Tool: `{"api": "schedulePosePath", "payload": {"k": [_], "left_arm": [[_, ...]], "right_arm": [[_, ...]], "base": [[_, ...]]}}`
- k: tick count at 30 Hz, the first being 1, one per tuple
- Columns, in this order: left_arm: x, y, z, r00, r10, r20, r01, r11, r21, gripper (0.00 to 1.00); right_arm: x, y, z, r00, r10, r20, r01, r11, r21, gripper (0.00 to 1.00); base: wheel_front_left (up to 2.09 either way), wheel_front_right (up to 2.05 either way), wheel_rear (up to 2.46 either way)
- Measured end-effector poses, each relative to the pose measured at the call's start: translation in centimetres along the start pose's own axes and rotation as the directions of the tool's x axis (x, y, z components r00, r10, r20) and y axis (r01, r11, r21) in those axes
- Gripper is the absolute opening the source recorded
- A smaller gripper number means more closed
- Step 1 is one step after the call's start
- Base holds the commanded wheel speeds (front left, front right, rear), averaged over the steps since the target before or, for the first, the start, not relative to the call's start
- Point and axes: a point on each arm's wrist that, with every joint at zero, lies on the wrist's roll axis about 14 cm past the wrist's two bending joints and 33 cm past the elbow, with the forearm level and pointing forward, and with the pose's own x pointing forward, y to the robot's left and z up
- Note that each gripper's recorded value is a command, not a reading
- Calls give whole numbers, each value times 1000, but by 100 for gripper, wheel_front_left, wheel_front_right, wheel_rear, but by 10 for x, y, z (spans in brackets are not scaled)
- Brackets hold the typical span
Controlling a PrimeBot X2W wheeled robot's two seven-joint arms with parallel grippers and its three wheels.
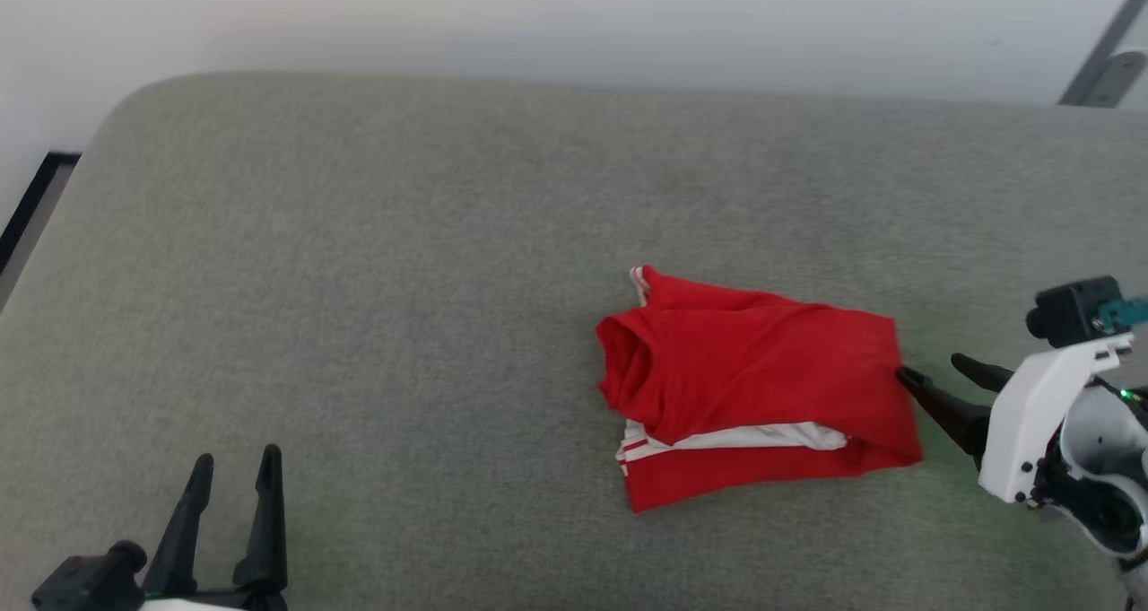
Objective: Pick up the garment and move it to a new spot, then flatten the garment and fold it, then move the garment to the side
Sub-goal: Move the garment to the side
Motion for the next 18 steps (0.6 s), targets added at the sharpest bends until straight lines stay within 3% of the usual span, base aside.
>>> {"api": "schedulePosePath", "payload": {"k": [4,5,10,18], "left_arm": [[2,3,-4,1000,21,-13,-21,1000,-6,100],[3,6,-5,999,34,-15,-34,999,-11,100],[5,10,-10,998,56,-35,-57,998,-8,100],[6,14,-15,996,75,-53,-76,997,-9,100]], "right_arm": [[19,3,-13,987,30,-157,-32,999,-5,100],[27,3,-24,967,36,-250,-41,999,-17,100],[43,4,-46,907,52,-417,-58,998,0,100],[60,11,-68,810,81,-581,-63,997,51,100]], "base": [[0,0,0],[0,0,0],[0,0,0],[0,0,0]]}}
